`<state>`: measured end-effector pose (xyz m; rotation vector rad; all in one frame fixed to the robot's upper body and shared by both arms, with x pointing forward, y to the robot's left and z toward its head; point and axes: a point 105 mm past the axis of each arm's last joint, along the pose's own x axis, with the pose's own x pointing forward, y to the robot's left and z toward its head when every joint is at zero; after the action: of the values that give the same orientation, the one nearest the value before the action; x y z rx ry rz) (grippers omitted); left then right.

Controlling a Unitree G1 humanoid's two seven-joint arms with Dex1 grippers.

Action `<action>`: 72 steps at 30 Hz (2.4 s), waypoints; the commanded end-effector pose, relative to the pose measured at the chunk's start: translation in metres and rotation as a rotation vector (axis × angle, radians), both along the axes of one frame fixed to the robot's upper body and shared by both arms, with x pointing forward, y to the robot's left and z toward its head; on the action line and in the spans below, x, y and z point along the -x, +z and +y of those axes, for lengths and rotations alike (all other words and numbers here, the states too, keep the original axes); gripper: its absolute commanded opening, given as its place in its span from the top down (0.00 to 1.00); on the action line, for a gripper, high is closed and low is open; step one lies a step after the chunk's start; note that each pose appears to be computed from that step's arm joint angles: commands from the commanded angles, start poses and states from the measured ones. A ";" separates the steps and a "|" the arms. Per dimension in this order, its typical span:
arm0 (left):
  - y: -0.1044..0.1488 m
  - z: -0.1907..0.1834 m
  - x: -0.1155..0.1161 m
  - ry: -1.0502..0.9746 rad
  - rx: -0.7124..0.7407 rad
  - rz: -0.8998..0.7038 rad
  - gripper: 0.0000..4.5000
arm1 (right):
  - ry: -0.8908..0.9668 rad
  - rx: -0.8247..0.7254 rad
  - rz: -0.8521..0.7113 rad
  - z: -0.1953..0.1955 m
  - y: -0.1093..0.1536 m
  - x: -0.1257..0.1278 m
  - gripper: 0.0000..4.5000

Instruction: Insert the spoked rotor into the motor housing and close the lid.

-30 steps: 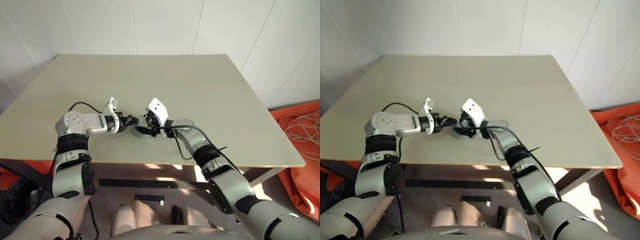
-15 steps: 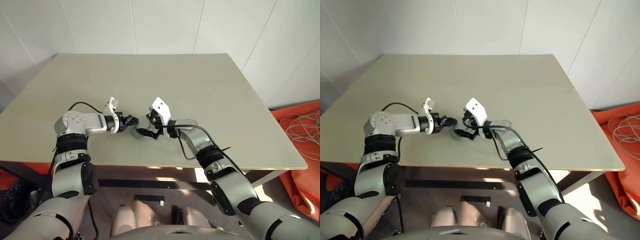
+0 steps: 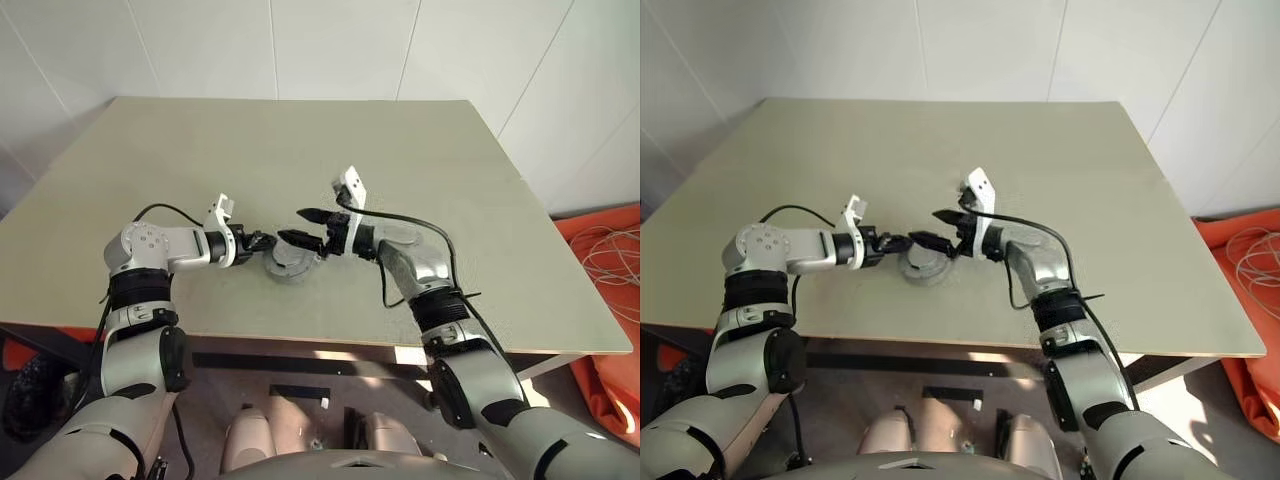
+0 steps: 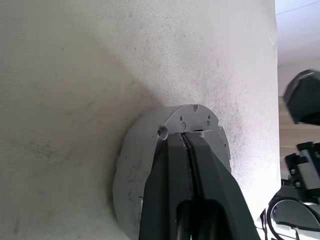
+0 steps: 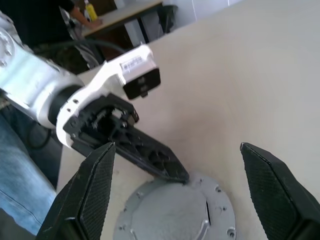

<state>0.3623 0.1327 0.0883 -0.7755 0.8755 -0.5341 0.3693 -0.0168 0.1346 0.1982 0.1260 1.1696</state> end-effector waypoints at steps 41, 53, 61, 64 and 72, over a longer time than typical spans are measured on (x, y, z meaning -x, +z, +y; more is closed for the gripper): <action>0.002 -0.002 0.018 -0.111 -0.019 -0.051 1.00 | -0.154 -0.027 0.698 -0.077 -0.022 0.015 0.01; 0.002 0.003 0.021 -0.095 -0.023 -0.060 1.00 | -0.145 0.003 0.781 -0.064 -0.046 0.021 0.01; 0.002 0.001 0.023 -0.098 -0.017 -0.055 1.00 | -0.125 -0.007 0.804 -0.044 -0.052 0.023 0.01; 0.001 -0.002 0.024 -0.105 -0.015 -0.053 1.00 | -0.112 -0.017 0.791 -0.037 -0.047 0.023 0.01; -0.008 0.000 0.018 -0.067 -0.028 -0.015 1.00 | -0.118 -0.049 0.760 -0.035 -0.036 0.017 0.01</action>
<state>0.3392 0.1284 0.0807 -0.7265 0.9008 -0.6204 0.3461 -0.0567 0.0773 0.6741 0.8146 0.8877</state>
